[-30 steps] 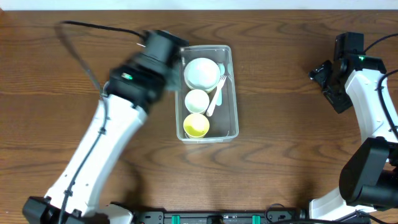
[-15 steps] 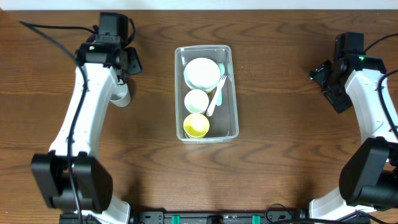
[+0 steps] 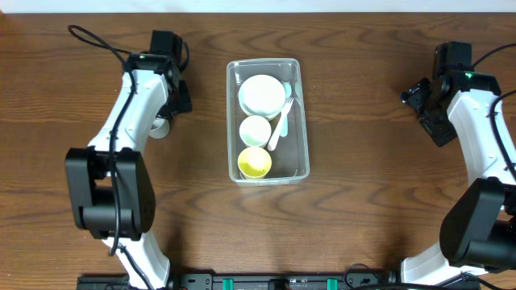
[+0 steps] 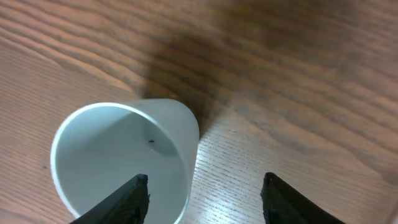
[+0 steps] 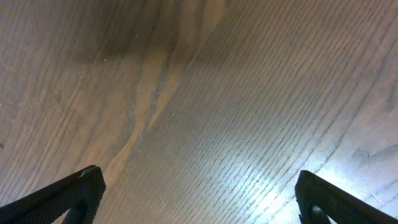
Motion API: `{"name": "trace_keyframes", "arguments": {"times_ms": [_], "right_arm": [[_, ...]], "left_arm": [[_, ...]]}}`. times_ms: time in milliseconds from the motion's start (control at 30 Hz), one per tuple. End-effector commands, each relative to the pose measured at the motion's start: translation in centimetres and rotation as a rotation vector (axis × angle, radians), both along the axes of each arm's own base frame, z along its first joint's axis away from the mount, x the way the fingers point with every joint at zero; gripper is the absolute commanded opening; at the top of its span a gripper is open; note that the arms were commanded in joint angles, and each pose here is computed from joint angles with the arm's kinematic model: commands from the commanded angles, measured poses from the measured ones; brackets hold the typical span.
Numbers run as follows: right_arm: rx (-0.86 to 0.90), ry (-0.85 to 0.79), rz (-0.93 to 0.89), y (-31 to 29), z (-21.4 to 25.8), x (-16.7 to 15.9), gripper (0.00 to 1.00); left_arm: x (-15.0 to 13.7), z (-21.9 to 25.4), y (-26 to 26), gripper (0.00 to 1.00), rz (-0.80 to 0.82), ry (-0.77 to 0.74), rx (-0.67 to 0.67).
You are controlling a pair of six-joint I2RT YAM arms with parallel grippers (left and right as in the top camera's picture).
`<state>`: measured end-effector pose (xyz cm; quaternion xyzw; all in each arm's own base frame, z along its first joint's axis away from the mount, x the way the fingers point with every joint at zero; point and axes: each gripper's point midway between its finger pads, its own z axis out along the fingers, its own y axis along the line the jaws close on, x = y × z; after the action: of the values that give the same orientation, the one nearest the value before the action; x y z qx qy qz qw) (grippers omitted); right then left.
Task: Pack container
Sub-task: 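Move the left gripper to the grey cup and grasp its rim, then carry the grey cup into the container beside the yellow cup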
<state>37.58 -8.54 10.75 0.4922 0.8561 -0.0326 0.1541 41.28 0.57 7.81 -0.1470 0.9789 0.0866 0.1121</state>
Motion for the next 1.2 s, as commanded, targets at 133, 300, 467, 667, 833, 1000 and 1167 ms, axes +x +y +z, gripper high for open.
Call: {"name": "trace_keyframes", "arguments": {"times_ms": [133, 300, 467, 667, 833, 1000, 1167], "right_arm": [[-0.004, -0.002, -0.016, -0.2, 0.1, -0.1, 0.99], [-0.004, -0.002, -0.016, -0.2, 0.1, -0.1, 0.99], [-0.004, -0.002, -0.016, -0.2, 0.1, -0.1, 0.99], [-0.004, -0.002, -0.016, -0.2, 0.1, -0.1, 0.99], [-0.004, -0.002, -0.016, -0.2, 0.1, -0.1, 0.99], [-0.004, -0.002, -0.016, -0.2, 0.1, -0.1, 0.99], [-0.004, -0.002, -0.016, -0.2, 0.1, -0.1, 0.99]], "left_arm": [[-0.9, -2.5, 0.3, 0.42, 0.0, 0.077, 0.01], [-1.0, -3.0, 0.3, 0.23, 0.003, 0.091, 0.011], [-1.0, -3.0, 0.3, 0.06, 0.004, 0.091, 0.011], [-1.6, -1.5, 0.3, 0.06, 0.007, 0.092, 0.01], [-2.5, 2.9, -1.1, 0.06, 0.024, 0.02, -0.078], [-3.6, 9.4, -6.0, 0.06, -0.089, -0.126, -0.283], [-6.3, 17.3, -12.8, 0.06, -0.344, -0.33, -0.426]]}}
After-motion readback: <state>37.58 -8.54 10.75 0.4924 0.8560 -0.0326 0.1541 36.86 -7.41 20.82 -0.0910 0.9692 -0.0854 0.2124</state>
